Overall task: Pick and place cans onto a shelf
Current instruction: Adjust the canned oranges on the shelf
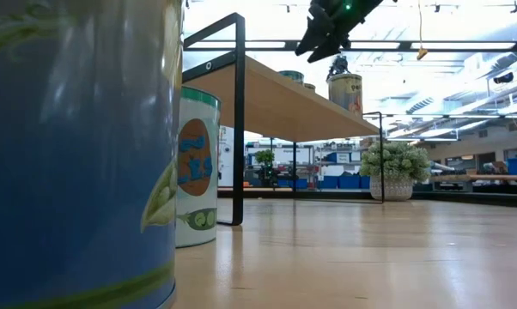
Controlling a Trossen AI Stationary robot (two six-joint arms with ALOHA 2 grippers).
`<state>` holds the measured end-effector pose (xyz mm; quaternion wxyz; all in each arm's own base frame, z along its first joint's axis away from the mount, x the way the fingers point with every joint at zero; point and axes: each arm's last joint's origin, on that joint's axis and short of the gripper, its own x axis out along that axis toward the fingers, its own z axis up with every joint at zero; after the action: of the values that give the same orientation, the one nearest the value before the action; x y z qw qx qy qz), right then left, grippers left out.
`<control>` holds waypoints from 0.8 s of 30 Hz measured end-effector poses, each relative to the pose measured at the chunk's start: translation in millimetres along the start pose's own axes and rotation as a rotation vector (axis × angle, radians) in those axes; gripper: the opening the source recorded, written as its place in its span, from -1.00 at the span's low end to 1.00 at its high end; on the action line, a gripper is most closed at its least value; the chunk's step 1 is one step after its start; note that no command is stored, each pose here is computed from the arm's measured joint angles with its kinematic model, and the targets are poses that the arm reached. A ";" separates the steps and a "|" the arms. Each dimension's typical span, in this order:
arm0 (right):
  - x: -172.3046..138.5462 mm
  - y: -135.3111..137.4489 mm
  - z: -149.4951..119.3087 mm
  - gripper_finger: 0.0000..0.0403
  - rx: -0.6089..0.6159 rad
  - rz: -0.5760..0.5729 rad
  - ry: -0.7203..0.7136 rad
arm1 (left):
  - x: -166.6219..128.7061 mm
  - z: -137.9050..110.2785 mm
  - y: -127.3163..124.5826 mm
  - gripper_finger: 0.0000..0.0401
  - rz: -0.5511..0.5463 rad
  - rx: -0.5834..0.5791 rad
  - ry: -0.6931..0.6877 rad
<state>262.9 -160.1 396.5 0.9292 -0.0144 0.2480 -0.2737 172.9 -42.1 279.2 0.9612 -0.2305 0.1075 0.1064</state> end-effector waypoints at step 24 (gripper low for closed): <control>79.5 -24.3 9.3 0.73 0.028 0.077 0.057 | 0.0 0.8 1.1 -0.29 0.038 -0.019 -0.026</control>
<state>312.9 -222.7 372.6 0.9317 0.0161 0.2708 -0.2414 172.7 -40.8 279.5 0.9581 -0.2362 0.0982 0.1289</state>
